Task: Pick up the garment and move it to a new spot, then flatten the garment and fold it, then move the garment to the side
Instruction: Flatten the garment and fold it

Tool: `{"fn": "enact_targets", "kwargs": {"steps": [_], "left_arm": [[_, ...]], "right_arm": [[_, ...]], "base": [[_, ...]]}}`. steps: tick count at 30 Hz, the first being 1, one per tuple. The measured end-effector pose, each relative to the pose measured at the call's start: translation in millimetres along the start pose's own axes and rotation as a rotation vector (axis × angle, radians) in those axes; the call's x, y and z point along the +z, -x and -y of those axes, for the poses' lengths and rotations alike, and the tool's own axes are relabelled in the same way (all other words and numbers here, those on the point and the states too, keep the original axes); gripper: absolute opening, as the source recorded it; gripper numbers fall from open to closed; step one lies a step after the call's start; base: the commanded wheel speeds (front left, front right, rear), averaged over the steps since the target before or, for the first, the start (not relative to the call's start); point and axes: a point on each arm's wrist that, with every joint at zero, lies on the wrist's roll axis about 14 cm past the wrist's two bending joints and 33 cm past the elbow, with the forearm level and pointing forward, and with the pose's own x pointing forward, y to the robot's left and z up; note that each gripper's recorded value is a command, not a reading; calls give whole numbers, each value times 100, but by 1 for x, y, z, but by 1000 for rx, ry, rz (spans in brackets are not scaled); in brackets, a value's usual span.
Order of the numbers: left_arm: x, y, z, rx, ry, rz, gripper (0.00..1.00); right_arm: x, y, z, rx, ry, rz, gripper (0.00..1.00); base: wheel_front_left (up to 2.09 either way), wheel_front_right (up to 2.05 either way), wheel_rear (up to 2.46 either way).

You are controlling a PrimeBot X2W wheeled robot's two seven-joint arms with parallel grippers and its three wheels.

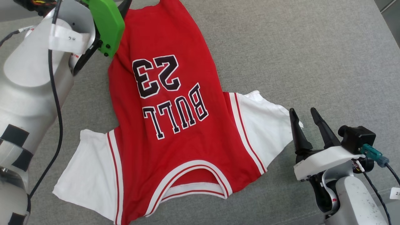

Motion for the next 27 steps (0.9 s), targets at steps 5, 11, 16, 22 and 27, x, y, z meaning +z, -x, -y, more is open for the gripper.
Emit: {"fn": "enact_targets", "kwargs": {"steps": [5, 11, 16, 22, 27], "left_arm": [[-8, 15, -3, 41, 97, 9, 100], [-1, 66, -8, 134, 253, 105, 100], [-5, 111, -11, 223, 306, 173, 100], [-15, 170, -8, 323, 343, 231, 100], [-25, 221, 1, 432, 422, 284, 100]], "right_arm": [[11, 1, 4, 17, 38, 11, 100], [38, 4, -4, 62, 65, 60, 100], [43, 14, -15, 96, 64, 64, 100], [62, 22, -32, 149, 71, 110, 100], [76, 28, -46, 188, 73, 147, 100]], "base": [[0, 0, 0], [0, 0, 0], [0, 0, 0], [0, 0, 0], [0, 0, 0]]}}
